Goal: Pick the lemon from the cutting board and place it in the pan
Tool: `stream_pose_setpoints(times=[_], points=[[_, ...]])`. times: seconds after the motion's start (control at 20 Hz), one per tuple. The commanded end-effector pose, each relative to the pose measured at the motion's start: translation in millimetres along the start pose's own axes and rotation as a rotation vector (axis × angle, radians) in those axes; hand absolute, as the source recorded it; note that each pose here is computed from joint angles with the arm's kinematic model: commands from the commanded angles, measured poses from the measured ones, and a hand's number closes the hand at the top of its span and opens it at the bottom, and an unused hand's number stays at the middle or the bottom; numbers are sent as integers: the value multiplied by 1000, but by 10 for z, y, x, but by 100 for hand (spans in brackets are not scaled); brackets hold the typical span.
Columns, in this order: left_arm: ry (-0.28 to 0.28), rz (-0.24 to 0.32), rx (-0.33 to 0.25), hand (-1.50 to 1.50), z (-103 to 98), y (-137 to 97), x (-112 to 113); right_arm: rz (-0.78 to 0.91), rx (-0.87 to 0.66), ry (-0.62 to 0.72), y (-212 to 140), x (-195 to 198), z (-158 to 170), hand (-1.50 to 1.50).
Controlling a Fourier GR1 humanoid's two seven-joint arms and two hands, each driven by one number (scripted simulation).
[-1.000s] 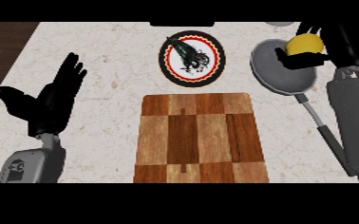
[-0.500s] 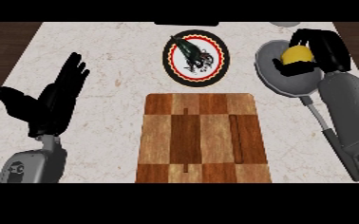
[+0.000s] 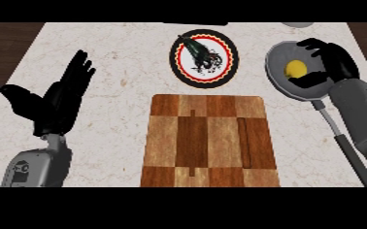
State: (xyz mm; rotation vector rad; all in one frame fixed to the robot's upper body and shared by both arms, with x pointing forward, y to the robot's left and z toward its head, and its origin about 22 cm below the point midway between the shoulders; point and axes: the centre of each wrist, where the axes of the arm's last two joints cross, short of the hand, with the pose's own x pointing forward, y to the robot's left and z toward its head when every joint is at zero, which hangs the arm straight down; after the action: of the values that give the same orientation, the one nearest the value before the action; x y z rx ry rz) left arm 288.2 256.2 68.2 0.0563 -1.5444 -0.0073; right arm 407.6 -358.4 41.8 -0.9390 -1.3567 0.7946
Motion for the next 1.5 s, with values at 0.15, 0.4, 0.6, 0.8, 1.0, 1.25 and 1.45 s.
stream_pose_setpoints(times=[0.15,0.4,0.6,0.8,1.0,1.25,1.45], points=[[13,7,1,0,77,-35,-121,-187,-73,-45,-9,-184,74,-150],[-2,1,14,0,0,14,-3,-472,-140,-78,-465,-312,19,-150],[-1,10,16,0,6,5,-14,-668,-157,-45,-569,-618,184,-150],[20,-11,34,0,146,126,-111,-761,-160,-89,-973,-1240,624,-150],[4,9,49,0,70,101,-34,-872,-112,-133,-1064,-1547,932,-150],[27,16,35,0,84,158,-133,-846,-63,-166,-1076,-1802,1250,-150],[13,14,17,0,59,142,-134,-832,-109,-157,-1209,-1829,1279,-150]])
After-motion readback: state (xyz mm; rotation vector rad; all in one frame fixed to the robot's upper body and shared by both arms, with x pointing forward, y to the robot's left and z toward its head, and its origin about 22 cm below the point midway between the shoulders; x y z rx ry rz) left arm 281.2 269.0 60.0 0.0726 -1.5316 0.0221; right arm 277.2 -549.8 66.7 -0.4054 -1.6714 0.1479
